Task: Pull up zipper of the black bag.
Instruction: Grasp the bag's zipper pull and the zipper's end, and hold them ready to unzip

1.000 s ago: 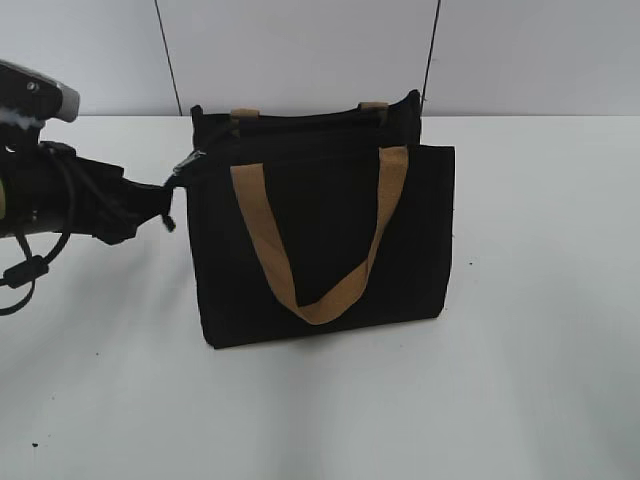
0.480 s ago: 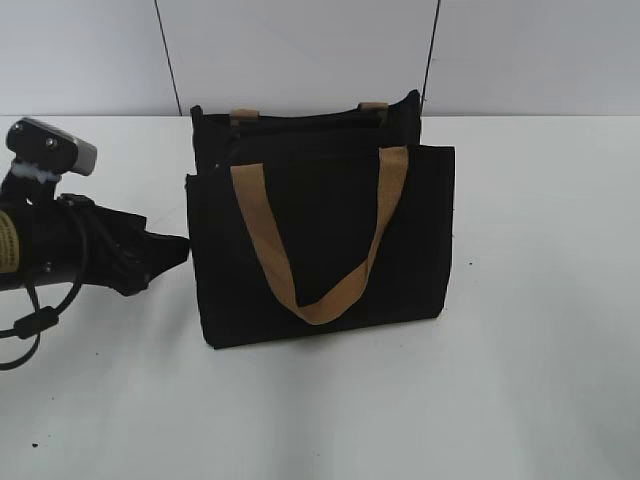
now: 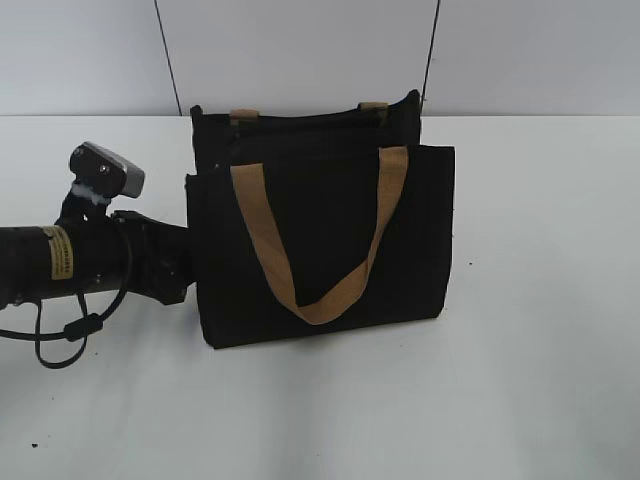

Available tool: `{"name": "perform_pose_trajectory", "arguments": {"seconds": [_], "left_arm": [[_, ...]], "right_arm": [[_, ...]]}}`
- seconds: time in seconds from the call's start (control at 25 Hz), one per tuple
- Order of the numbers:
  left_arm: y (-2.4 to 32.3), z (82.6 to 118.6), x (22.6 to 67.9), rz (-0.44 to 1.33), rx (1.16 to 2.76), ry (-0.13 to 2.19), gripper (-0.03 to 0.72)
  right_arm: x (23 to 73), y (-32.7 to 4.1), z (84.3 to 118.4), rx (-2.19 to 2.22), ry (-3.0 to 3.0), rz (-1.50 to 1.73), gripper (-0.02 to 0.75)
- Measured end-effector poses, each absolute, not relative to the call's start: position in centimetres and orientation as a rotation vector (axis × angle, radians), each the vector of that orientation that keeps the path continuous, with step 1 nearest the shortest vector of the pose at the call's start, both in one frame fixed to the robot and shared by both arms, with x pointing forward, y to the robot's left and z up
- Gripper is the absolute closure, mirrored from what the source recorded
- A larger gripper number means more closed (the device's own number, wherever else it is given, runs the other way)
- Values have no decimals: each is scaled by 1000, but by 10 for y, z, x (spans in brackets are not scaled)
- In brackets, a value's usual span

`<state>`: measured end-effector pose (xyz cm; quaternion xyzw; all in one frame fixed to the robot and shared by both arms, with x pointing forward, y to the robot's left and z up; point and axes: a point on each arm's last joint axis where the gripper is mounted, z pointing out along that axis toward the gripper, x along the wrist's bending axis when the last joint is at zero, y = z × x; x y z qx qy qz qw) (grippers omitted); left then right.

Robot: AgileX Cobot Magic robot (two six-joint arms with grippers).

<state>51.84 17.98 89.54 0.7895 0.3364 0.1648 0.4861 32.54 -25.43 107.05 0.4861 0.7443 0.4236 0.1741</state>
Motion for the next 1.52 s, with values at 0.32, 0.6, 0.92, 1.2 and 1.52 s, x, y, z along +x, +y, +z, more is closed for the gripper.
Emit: {"name": "perform_pose_trajectory", "arguments": {"seconds": [0.32,0.6,0.92,1.2,1.52], "left_arm": [[174,895,535,447,1888,755,295],[170,893,538,451,1862,702,526],[181,946,537,614,1833,671,667],[187,1011,522,772,1710,570,668],[189,1037,511,828,1640,506,668]], "right_arm": [[323,-253,1068,1386,2150,1188,161],[323,-253,1068,1387,2153,1188,161],[323,-253,1068,1387,2151,1189,161],[331,-257,1076,1317,2022,1219,161],[341,-256,1084,1229,1943,1275,161]]}}
